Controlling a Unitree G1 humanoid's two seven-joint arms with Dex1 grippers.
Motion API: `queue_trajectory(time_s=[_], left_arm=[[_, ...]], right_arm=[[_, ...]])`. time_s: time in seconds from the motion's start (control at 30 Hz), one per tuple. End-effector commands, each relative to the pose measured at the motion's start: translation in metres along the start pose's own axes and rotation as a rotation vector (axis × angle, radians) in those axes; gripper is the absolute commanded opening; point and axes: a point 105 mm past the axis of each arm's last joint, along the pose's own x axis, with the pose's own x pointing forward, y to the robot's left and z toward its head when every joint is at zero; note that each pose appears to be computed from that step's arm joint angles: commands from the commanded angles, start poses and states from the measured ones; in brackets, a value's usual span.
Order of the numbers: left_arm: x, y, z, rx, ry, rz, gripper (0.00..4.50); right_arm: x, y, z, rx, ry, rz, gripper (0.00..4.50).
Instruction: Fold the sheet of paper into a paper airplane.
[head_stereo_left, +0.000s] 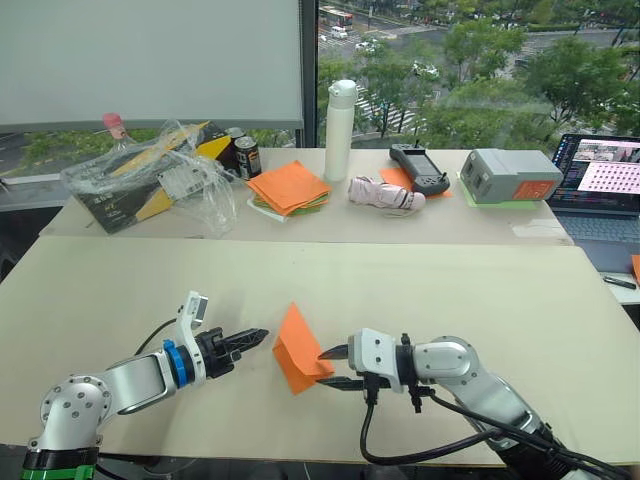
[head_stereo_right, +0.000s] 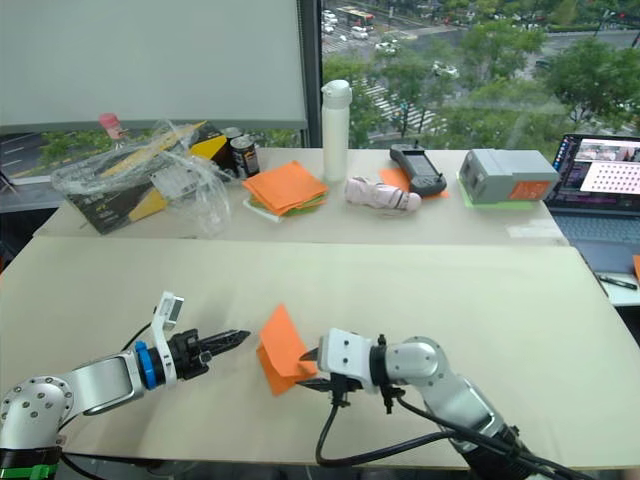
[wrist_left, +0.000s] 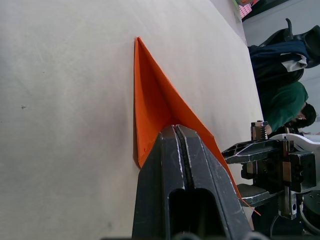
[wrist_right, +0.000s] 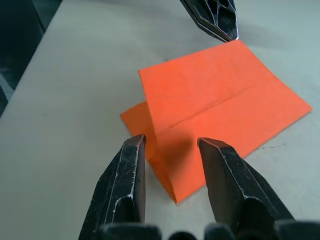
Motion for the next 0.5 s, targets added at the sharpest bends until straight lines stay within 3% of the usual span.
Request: queue_trajectory(time_s=[0.03,0.5], left_arm=[[-0.002,-0.009,0.005,0.021,-0.008,-0.028,0.00],[0.003,-0.010,0.003,0.026,-0.007,-0.035,0.00]], right_arm=[[-0.001,-0.004,0.010,-0.053,-0.031,-0.021,1.87],[-0.015,-0.026,-0.002,-0.110,0.021,-0.148,1.87]])
